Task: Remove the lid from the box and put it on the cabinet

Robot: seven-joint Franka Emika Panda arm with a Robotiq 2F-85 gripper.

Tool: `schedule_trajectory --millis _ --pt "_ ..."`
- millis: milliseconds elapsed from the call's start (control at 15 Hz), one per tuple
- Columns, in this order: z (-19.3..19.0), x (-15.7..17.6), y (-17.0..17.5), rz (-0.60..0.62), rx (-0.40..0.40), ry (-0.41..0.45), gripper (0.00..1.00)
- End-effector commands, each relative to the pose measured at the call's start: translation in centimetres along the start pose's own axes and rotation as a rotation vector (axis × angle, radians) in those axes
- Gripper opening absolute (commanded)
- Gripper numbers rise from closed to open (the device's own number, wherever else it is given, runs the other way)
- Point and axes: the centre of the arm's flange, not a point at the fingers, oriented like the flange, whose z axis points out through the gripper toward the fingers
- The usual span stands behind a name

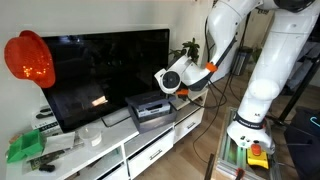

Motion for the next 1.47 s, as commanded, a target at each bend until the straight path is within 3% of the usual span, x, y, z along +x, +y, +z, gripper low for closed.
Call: schedule_trajectory --millis 0,400,867,1067,1133,1267,1400 --pt "2.7 2.6 -3.7 -0.094 -0.030 0.020 1.00" --pt "5.1 3.7 -8.0 -0.190 0.015 0.058 1.00" --pt "8.3 6.1 -9.5 -0.197 0.007 0.070 1.00" --pt "9.0 6.7 -9.8 -0.193 -0.004 0.067 0.81" --pt "9.2 6.8 -10.0 -0.196 -0.006 0.065 0.81" --pt "9.6 7.0 -10.2 -0.197 -0.010 0.062 0.71" --pt "9.6 7.1 -10.4 -0.199 -0.011 0.061 0.55"
